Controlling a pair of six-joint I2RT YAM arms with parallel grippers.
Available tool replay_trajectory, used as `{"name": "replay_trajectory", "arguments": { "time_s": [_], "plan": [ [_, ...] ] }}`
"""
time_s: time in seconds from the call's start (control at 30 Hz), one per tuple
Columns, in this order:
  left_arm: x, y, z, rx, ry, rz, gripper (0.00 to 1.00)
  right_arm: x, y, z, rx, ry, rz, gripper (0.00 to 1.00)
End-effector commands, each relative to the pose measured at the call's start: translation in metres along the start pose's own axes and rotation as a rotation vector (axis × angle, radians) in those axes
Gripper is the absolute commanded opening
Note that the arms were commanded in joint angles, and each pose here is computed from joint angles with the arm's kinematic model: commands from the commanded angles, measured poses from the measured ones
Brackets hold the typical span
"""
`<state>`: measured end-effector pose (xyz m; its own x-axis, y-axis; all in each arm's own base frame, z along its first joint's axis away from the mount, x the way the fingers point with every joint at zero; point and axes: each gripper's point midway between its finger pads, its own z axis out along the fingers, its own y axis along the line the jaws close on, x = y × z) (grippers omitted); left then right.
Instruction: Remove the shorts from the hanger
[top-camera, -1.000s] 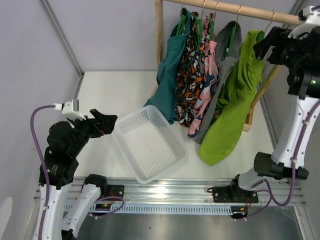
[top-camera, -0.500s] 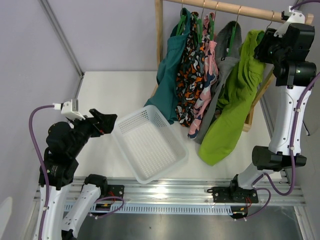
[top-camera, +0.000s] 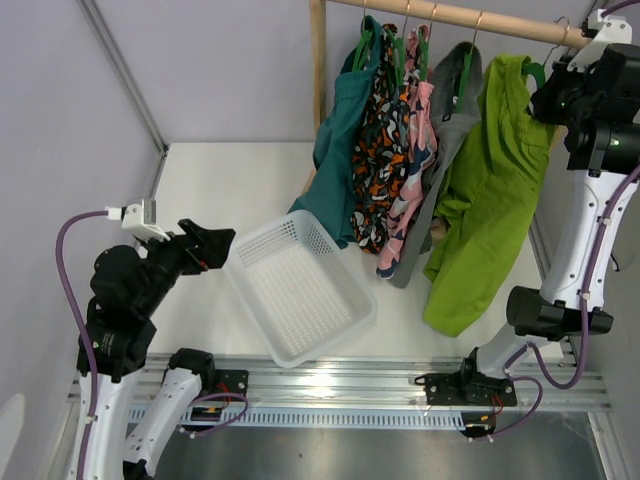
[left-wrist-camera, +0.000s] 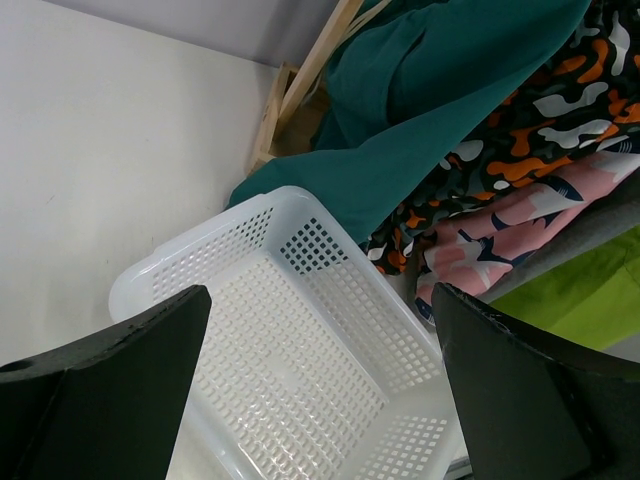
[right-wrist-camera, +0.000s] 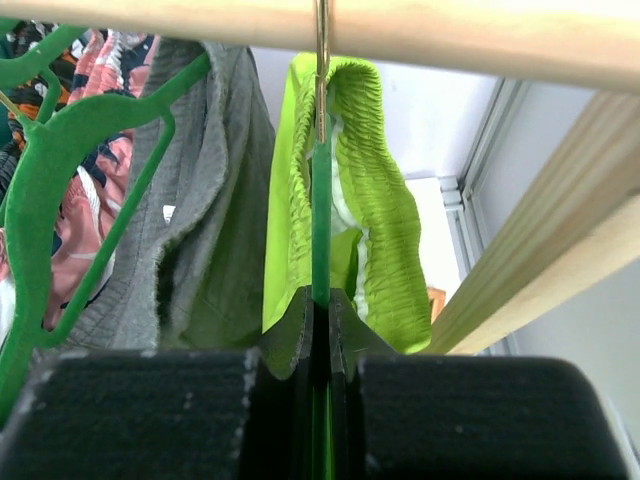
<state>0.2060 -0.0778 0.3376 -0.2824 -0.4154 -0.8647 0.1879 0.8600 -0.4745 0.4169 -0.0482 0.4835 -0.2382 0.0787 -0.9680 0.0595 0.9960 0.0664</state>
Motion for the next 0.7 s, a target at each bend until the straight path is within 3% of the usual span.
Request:
{"name": "replay_trajectory", "arguments": {
  "time_s": [0.0, 0.17, 0.27, 0.47, 0.67],
  "plan": [
    [-0.01, -0.011, -0.003, 0.051, -0.032, 0.022, 0.99, -0.06, 0.01, -0.039, -0.064, -0.215, -0.065, 0.0],
    [-0.01, -0.015, -0.001, 0.073, -0.024, 0.021, 0.99, -0.091, 0.02, -0.086, -0.106, -0.367, -0.15, 0.0],
    [-0.01, -0.017, -0.002, 0.089, -0.021, 0.029, 0.99, -0.083, 0.019, -0.092, -0.102, -0.361, -0.171, 0.0],
    [-0.006, -0.022, -0.003, 0.122, -0.004, 0.053, 0.99, -0.049, 0.013, -0.105, -0.1, -0.279, -0.248, 0.0],
    [0.0, -0.036, -0.005, 0.208, 0.038, 0.091, 0.99, 0.005, 0.012, -0.133, -0.123, -0.16, -0.458, 0.0]
  ]
}}
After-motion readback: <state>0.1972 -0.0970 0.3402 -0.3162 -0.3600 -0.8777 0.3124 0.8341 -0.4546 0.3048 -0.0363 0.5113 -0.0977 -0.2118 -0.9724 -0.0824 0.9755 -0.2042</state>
